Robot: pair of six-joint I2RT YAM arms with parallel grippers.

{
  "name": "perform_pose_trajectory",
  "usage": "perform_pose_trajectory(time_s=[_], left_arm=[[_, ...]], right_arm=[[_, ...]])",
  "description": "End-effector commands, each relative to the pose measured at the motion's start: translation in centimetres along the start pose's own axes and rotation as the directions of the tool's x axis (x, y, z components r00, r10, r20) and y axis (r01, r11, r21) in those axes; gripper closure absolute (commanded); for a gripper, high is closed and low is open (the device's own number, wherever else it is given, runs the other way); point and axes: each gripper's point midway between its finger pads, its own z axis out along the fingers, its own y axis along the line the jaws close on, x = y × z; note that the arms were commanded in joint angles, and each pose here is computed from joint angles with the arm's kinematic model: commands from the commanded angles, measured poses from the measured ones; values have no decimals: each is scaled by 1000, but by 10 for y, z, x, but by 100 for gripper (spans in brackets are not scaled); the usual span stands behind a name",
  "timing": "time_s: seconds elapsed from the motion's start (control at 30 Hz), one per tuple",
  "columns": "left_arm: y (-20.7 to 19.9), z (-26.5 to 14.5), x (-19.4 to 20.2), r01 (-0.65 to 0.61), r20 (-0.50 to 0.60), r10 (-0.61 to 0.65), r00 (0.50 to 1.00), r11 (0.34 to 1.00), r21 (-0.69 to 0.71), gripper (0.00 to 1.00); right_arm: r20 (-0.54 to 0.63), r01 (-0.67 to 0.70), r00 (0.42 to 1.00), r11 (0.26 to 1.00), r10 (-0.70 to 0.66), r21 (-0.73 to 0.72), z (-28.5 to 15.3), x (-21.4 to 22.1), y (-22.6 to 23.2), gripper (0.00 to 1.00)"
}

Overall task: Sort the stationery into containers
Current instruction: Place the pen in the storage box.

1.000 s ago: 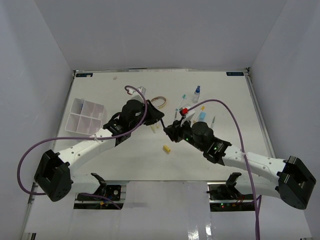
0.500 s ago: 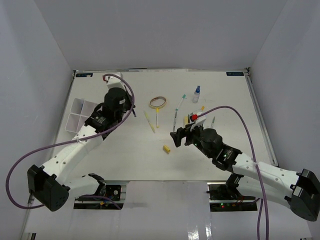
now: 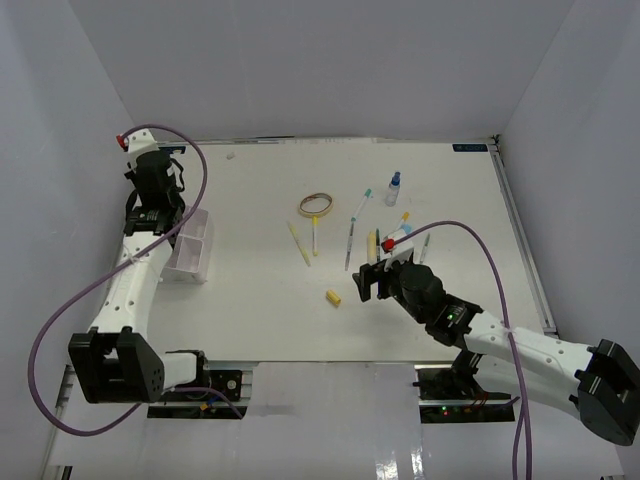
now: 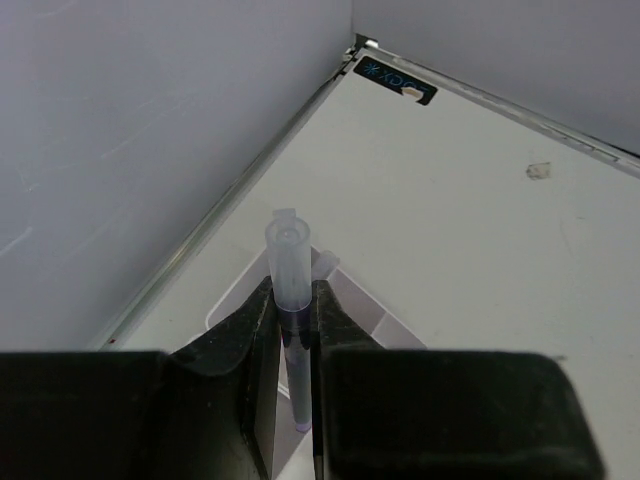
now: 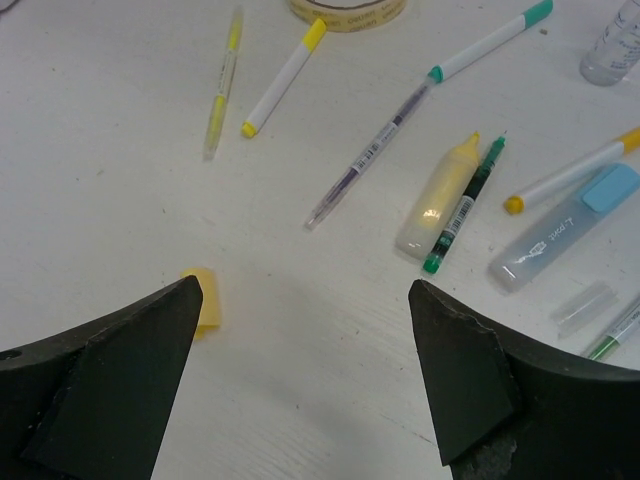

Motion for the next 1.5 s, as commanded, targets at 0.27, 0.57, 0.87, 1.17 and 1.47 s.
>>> perform_pose_trajectory(time_s=[0.27, 0.57, 0.87, 1.17, 1.47], left_arm=[[31, 55, 1, -76, 52, 84, 995, 988, -136, 96], [31, 78, 48, -104, -22, 102, 995, 985, -138, 81], [30, 75, 55, -69, -52, 63, 997, 990, -124, 53], [10, 38, 29, 50, -46, -48, 998, 998, 48, 22], [-62, -46, 14, 234, -153, -181, 971, 832, 502, 2]], right_arm=[[38, -6, 999, 999, 8, -46, -2, 7, -4, 10], [47, -35, 998, 998, 37, -45, -4, 11, -14, 10], [58, -54, 997, 998, 57, -42, -7, 5, -16, 10], [19, -82, 997, 995, 81, 64, -13, -5, -32, 6], [-153, -117, 974, 951, 166, 285, 0, 8, -69, 17]])
